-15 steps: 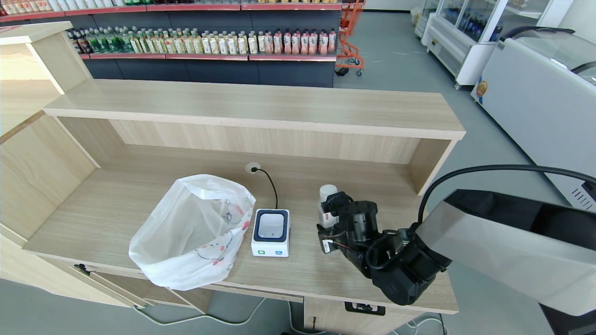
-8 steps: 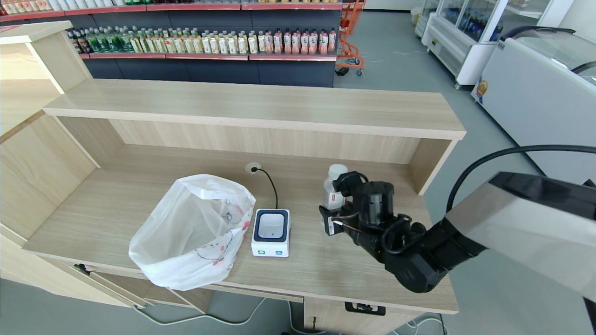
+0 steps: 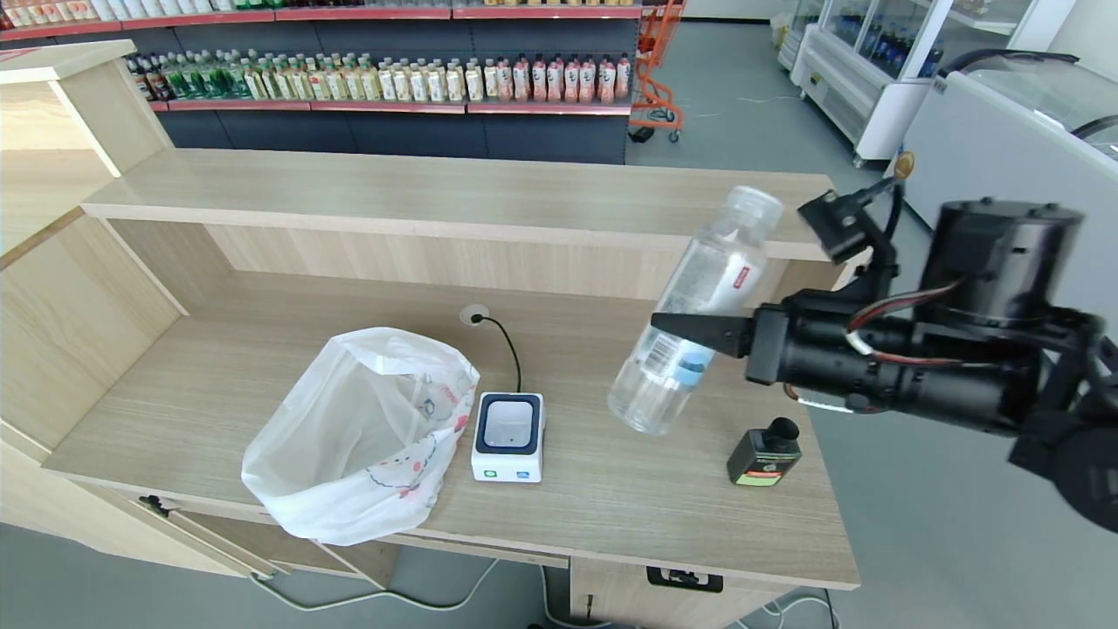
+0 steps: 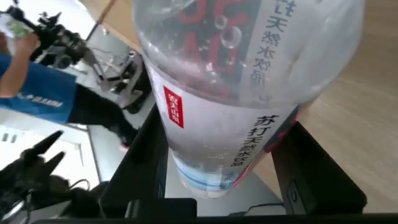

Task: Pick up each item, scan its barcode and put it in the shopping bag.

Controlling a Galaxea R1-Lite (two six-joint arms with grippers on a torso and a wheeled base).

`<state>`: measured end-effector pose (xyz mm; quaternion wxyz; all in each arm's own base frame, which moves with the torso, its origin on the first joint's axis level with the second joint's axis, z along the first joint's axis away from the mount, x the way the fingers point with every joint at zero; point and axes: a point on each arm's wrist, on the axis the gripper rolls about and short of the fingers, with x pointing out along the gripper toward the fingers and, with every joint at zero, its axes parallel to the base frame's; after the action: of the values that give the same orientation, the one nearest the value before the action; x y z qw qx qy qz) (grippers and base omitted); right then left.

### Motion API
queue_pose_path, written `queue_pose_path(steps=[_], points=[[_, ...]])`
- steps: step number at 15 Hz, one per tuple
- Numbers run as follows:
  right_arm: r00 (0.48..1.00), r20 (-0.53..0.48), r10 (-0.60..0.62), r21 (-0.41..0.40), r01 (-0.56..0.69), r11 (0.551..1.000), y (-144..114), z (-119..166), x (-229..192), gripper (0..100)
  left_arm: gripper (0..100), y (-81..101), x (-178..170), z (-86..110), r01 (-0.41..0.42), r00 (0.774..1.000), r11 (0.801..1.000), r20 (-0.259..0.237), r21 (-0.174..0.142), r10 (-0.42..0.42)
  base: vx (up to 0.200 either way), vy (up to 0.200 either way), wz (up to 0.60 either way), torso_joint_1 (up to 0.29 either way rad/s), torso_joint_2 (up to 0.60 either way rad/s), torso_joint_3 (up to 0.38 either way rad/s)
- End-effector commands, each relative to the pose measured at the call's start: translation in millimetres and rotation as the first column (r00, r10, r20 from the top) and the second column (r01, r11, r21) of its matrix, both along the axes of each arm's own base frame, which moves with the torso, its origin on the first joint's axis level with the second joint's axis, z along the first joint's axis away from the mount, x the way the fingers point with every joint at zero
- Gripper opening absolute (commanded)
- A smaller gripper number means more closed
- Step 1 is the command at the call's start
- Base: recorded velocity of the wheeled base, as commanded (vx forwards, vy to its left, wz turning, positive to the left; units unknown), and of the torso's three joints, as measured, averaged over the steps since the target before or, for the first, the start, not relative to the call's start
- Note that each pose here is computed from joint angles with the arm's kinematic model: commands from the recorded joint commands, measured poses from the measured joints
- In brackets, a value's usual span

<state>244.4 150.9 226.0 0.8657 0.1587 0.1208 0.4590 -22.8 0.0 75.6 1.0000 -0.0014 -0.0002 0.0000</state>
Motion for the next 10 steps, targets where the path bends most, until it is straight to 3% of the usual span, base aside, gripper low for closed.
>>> queue_pose_path(steps=[1, 5, 10], points=[[0.989, 0.052, 0.14, 0.11, -0.145, 0.983, -47.6, 49.4, -62.8, 0, 100, 0.0, 0.0, 0.1, 0.0, 1.0, 1.0, 0.001, 0.0, 0.0, 0.0, 0.0, 0.0, 0.0, 0.0, 0.0], [0.968, 0.021, 0.251, 0.097, -0.252, 0.963, -66.9, 65.6, -109.7, 0, 100, 0.0, 0.0, 0.1, 0.0, 1.0, 1.0, 0.001, 0.0, 0.0, 0.0, 0.0, 0.0, 0.0, 0.0, 0.0], [0.945, 0.013, 0.326, 0.089, -0.325, 0.941, -76.0, 59.4, -131.4, 0, 100, 0.0, 0.0, 0.1, 0.0, 1.0, 1.0, 0.001, 0.0, 0.0, 0.0, 0.0, 0.0, 0.0, 0.0, 0.0]])
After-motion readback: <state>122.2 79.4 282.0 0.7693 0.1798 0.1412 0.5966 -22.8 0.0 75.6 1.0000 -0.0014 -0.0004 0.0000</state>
